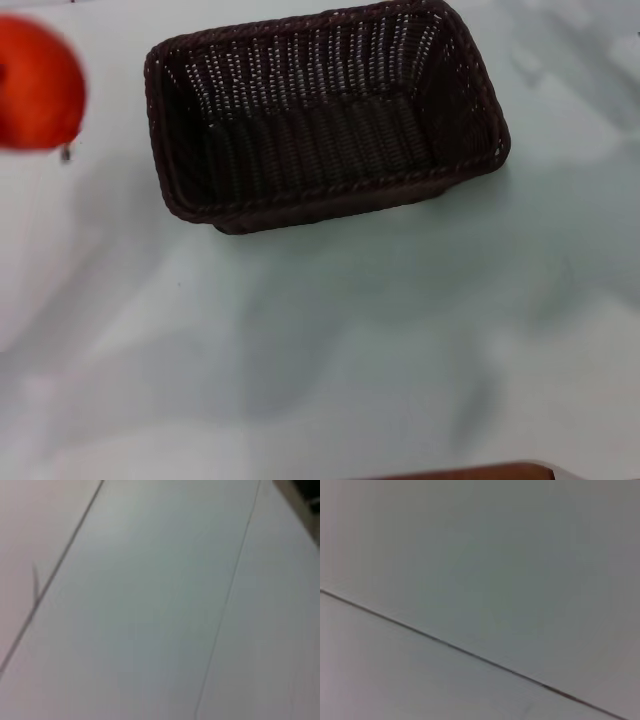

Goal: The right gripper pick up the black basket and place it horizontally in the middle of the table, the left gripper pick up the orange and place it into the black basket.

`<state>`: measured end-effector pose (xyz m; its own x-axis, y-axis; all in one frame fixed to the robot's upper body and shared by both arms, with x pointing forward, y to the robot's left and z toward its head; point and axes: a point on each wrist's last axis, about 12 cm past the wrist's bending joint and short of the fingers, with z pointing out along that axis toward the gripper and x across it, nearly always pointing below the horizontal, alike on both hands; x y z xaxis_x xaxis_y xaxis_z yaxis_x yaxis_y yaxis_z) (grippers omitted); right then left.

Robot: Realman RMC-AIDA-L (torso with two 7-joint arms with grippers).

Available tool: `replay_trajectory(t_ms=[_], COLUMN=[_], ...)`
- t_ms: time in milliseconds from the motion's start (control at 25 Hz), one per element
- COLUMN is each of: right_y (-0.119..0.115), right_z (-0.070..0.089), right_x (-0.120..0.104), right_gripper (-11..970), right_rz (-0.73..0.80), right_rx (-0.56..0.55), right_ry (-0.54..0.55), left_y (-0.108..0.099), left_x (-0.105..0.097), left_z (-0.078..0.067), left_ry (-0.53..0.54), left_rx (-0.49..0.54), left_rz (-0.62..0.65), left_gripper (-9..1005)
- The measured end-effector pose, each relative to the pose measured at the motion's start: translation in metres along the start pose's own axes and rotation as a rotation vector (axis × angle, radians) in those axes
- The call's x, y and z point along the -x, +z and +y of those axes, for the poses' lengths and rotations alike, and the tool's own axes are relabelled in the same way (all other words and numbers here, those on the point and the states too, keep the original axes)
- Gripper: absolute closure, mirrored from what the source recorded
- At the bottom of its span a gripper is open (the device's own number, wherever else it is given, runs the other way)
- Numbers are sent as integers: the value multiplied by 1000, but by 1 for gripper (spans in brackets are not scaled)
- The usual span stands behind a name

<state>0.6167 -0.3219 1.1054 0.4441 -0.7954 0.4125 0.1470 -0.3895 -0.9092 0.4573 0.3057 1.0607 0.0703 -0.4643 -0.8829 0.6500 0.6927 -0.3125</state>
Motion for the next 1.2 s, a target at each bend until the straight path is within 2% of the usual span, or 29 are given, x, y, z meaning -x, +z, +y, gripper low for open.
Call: replay_trajectory(t_ms=[80,160,240,400,440,760,880,1000,1200], right_y=[3,8,12,19,20,15,15,14,13], right_z=[-3,-7,-10,-13,-14,-11,-11,-12,-16], right_x=[4,10,17,30,31,31,30,27,19], right_gripper=[252,252,253,254,254,255,255,256,256], right_rz=[5,10,14,33,36,59,69,77,149], right_rx=[-24,-50,-78,-131,-136,-136,-139,-145,-161], right_ry=[-7,-10,-7,1,-2,-29,-59,-109,-227], left_y=[24,51,70,88,90,90,82,68,24], left_x=[-8,-21,-32,-45,-47,-44,-39,-29,-7], left_z=[0,0,2,1,-1,-5,-6,-6,-8], left_ry=[-33,-84,-130,-185,-187,-191,-194,-178,-81], left_rx=[-29,-52,-44,-29,-37,-76,-75,-69,-12], left_rz=[18,90,170,241,250,232,182,96,-116], left_gripper=[773,782,795,827,786,465,395,325,209])
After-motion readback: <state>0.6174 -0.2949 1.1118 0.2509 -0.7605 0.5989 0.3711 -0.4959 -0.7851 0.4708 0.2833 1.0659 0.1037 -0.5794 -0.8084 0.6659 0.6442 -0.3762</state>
